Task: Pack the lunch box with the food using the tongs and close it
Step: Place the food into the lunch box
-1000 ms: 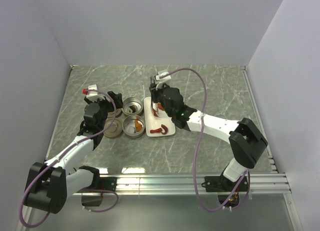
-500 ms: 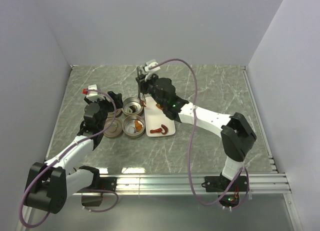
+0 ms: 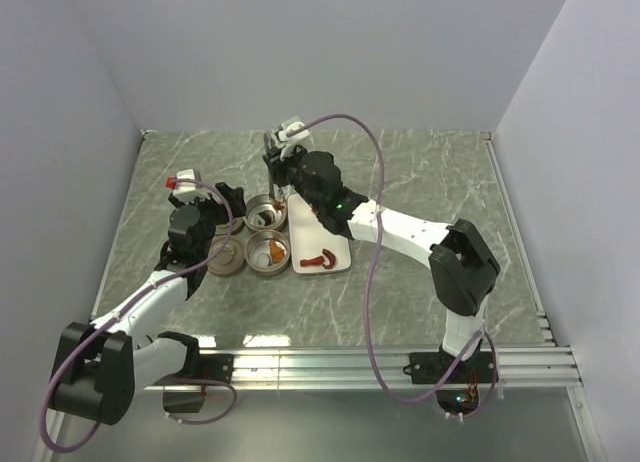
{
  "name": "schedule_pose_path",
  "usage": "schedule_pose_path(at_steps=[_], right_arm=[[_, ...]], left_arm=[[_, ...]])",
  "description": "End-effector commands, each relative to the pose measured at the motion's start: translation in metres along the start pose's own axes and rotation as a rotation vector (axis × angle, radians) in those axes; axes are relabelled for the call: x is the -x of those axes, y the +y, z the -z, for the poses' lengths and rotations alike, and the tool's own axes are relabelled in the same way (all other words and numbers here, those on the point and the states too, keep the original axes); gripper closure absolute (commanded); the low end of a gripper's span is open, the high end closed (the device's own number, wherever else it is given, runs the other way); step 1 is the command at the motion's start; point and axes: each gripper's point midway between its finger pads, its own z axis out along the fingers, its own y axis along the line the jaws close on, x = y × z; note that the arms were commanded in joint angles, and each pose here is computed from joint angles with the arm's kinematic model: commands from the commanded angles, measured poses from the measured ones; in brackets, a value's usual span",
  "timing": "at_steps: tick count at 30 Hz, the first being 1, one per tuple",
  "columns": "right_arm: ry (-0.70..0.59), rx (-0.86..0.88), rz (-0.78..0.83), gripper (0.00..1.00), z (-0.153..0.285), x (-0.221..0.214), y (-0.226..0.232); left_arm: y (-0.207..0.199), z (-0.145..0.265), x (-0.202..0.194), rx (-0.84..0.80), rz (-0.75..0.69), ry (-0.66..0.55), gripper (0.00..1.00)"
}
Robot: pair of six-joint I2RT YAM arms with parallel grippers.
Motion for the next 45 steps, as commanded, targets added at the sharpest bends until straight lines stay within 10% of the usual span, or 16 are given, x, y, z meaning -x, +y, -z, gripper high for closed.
schedule_pose_path(at_steps=[1,13,26,45], right_arm=[[-0.092,0.015,-0.004,0.8,-0.007,0.038,0.006],[-0.095,0.023,0.005,0.78,-0.022,0.035,0.01],[-0.101,0.029,0.009,0.52,-0.021,0.039,0.011],[-0.2,-0.044,0.01,0.56,0.027,0.067,-0.011]], left_arm=[[-0.007,-0.002,0.015,-0.026,0.011,-0.048,0.0],[-0.007,-0.002,0.015,-0.027,0.013,-0.046,0.01],[-0.007,-0.002,0.014,-0.029,0.013,-0.045,0.0],[-0.007,-0.001,0.016,-0.029,0.015,-0.05,0.01]])
